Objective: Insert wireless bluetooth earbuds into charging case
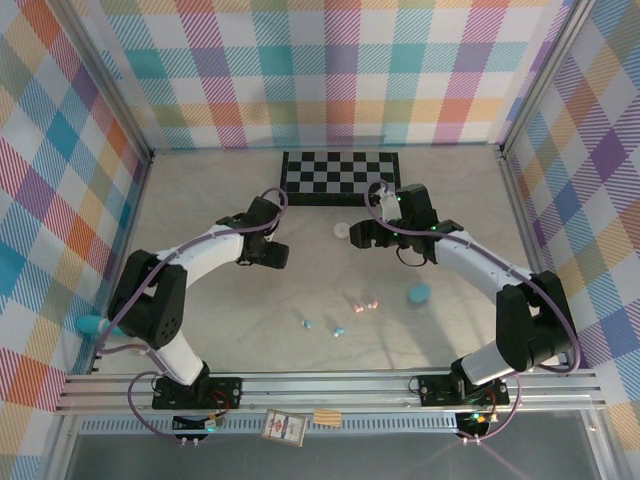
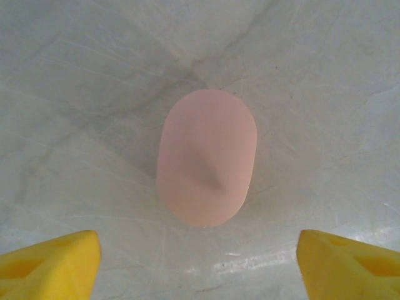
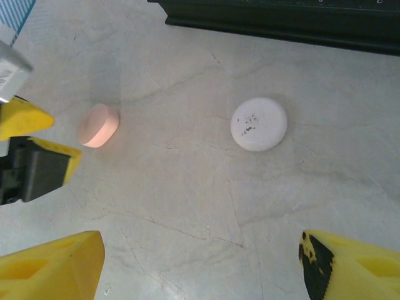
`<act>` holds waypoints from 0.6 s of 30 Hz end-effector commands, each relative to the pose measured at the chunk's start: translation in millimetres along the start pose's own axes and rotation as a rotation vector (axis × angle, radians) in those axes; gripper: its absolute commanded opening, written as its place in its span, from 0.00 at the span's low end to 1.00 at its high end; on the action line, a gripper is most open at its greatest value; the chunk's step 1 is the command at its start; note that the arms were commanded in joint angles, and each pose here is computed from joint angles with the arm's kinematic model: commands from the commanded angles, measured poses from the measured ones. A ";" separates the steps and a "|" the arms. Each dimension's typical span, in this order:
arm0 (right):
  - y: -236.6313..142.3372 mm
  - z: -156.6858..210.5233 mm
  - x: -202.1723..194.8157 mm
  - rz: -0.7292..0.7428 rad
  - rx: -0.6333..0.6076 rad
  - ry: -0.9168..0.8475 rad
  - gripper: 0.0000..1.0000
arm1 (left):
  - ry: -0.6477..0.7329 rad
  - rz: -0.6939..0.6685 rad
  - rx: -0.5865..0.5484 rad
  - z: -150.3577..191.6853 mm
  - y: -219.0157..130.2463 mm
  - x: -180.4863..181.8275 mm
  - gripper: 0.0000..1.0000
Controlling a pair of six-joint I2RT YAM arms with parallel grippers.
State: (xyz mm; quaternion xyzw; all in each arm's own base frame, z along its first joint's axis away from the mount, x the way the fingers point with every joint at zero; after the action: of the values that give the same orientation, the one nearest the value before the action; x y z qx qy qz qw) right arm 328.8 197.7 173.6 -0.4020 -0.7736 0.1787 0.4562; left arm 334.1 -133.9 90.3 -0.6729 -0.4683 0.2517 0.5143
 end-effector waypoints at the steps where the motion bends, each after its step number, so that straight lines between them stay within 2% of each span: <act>1: -8.4 2.7 -0.6 0.015 -0.007 -0.028 0.82 | -0.004 0.013 0.061 1.9 7.7 1.8 0.74; 3: -10.5 2.9 -0.3 0.015 -0.010 -0.030 0.81 | -0.002 0.014 0.074 0.8 13.4 2.3 0.68; 12: -10.5 5.0 1.8 0.001 -0.003 -0.030 0.81 | 0.008 0.026 0.096 -5.6 29.4 2.3 0.57; 18: -9.7 6.7 0.5 0.002 0.004 -0.024 0.81 | 0.013 0.035 0.103 -7.9 32.4 1.1 0.42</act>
State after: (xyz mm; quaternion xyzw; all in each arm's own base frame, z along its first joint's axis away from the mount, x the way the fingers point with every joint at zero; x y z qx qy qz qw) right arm 323.8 193.9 173.2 -0.4067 -0.7701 0.1839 0.4557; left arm 353.1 -139.2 64.0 -0.6585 -0.4491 0.2721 0.5391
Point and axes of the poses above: each hand's point on the last joint's axis, 136 mm out from that joint toward the fingers, its own y axis out along the fingers, its own x axis along the line the jaws close on, z = x × y, the point moved 4 cm from there along -y, back along the fingers, and after that the axes turned 14 degrees about y, right-handed, at the moved point
